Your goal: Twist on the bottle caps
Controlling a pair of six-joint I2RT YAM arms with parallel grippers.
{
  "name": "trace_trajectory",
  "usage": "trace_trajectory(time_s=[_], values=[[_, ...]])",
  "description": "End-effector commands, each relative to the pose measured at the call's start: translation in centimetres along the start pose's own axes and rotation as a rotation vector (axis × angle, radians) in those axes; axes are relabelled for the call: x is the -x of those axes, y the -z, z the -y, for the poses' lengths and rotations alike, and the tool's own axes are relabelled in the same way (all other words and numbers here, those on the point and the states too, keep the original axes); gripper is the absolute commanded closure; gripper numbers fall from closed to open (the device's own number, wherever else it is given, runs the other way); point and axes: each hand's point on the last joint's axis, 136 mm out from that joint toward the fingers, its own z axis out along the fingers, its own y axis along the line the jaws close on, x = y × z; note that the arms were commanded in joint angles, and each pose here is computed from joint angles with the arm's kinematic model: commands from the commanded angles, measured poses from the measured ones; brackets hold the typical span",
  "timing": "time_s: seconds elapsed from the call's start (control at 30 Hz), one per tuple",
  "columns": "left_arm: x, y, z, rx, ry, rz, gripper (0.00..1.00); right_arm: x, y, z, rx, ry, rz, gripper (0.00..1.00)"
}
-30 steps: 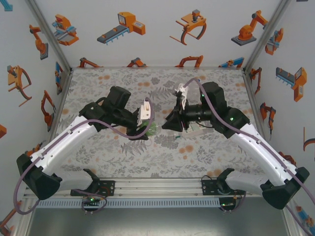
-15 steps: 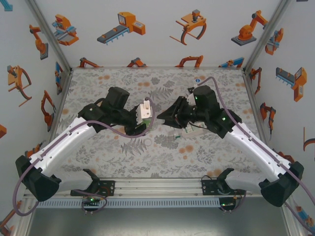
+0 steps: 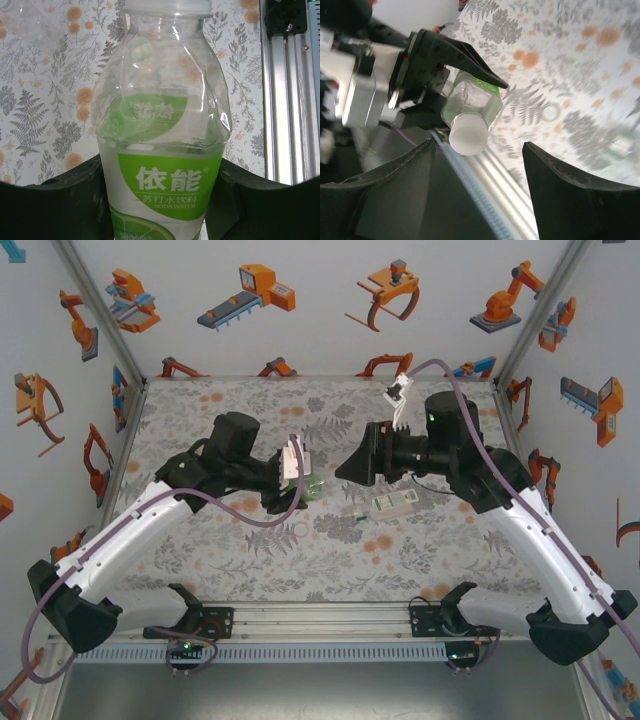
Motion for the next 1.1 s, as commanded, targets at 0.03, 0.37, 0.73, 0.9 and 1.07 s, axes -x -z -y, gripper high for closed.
trace_trajectory(time_s=[0.03, 0.37, 0.73, 0.9, 1.07], values=[[1.9, 0.9, 1.0, -0.039, -0.046, 0.075, 1.0, -0.5, 1.4, -4.6, 0.237, 0.642, 0.03, 0.4], [1.9, 0.6, 1.1, -0.057, -0.038, 0.079, 1.0, -1.9, 0.7, -6.0, 0.389, 1.014, 0.06, 0.48], [1.9, 0.4, 1.0, -0.056, -0.022, 0.077, 1.0, -3.0, -1.0, -5.8, 0.381, 1.028, 0.037, 0.6], [1.9, 0.6, 0.9, -0.05, -0.023, 0.076, 1.0, -3.2, -1.3, -5.4, 0.349, 0.991, 0.028, 0.8], [2.0, 0.7, 0.0, 0.012, -0.014, 0.081, 1.0, -0.7, -2.5, -3.5, 0.203, 0.566, 0.087, 1.0]])
